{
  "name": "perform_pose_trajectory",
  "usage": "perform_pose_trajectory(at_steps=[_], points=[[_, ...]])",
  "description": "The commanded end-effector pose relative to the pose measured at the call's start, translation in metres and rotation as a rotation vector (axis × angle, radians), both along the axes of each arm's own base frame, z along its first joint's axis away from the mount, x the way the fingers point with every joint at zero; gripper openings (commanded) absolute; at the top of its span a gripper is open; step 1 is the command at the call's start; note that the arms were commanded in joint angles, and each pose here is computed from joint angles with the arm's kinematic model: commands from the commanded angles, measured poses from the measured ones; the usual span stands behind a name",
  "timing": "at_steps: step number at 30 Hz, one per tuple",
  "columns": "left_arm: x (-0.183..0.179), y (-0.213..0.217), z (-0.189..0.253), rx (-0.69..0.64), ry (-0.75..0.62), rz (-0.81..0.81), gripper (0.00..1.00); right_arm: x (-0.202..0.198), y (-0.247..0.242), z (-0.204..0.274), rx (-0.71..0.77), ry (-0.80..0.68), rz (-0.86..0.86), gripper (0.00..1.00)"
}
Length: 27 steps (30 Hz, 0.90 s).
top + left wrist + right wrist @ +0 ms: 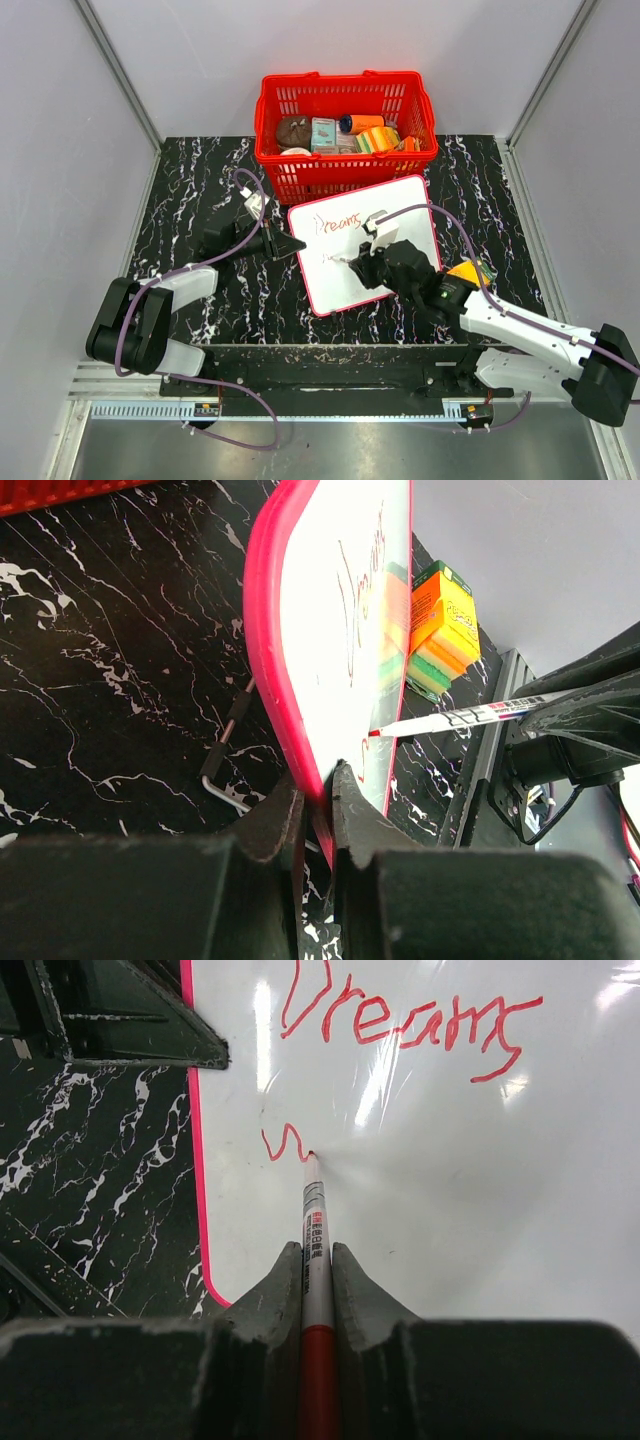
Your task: Write a sentence on the whiteboard
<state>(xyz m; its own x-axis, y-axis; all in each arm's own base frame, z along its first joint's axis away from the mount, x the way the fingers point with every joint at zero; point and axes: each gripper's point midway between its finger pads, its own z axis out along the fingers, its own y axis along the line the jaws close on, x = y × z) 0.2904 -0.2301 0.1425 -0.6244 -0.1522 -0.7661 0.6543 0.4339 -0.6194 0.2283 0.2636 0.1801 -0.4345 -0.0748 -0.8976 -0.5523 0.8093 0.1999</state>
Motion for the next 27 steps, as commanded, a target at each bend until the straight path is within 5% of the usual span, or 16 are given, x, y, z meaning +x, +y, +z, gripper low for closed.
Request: perform_pose_trajectory(at_steps=[1,27], points=[[0.007,0.002,-0.003,0.076,-0.146,-0.004,0.00,0.017,-0.005,0.018,-0.006,-0.061,-0.077,0.00],[0.007,0.001,-0.003,0.078,-0.146,-0.003,0.00,0.010,-0.012,0.032,0.041,-0.093,-0.067,0.00]])
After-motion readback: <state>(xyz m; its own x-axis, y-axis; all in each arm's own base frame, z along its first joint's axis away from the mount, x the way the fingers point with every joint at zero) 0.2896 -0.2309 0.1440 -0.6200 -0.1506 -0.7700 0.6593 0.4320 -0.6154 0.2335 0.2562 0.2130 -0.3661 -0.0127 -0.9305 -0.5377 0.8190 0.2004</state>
